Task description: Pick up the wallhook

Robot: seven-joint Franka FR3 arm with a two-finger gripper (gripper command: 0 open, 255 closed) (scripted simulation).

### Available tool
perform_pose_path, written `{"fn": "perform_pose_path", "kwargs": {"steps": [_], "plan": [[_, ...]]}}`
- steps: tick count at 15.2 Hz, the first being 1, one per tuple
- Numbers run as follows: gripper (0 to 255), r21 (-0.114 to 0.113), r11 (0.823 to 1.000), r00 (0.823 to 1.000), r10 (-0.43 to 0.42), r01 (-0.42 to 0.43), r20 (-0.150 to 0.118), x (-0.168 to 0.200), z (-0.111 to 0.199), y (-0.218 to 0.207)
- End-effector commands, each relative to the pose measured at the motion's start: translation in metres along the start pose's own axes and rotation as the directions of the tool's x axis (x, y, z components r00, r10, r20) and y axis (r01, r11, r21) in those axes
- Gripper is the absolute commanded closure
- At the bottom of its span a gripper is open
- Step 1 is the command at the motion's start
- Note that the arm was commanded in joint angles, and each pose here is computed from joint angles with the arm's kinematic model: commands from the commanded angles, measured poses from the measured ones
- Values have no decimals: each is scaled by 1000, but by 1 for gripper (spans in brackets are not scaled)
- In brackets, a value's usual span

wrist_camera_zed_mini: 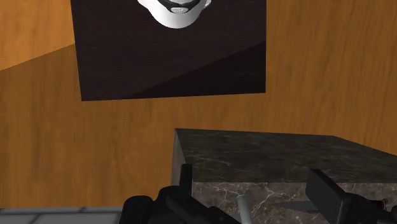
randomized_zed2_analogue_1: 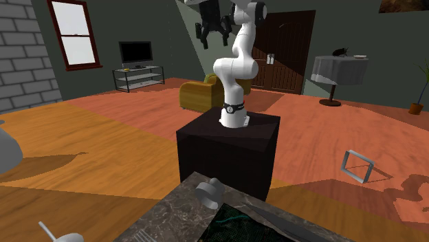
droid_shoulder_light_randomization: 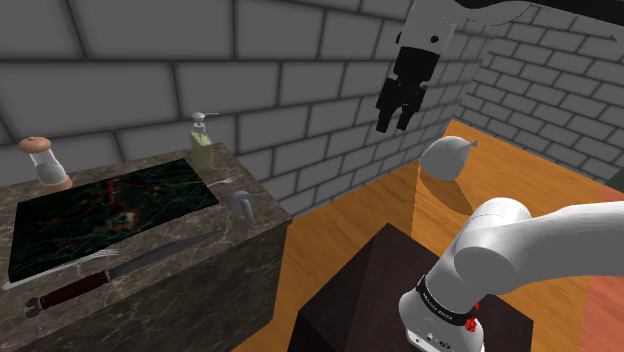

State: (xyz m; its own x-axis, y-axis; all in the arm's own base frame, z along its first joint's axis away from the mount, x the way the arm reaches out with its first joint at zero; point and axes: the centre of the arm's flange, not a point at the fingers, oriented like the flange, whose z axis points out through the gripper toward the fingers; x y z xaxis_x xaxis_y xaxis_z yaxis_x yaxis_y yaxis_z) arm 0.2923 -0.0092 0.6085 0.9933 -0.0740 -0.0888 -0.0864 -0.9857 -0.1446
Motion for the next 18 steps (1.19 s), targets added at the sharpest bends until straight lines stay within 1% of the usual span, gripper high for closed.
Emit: {"fn": "perform_pose_path", "kwargs": {"steps": [1,18], "plan": [[0,0,1000,1000,0,0,0,0,0,0],[0,1,998,997,-56,56,-55,140,161,-51]]}}
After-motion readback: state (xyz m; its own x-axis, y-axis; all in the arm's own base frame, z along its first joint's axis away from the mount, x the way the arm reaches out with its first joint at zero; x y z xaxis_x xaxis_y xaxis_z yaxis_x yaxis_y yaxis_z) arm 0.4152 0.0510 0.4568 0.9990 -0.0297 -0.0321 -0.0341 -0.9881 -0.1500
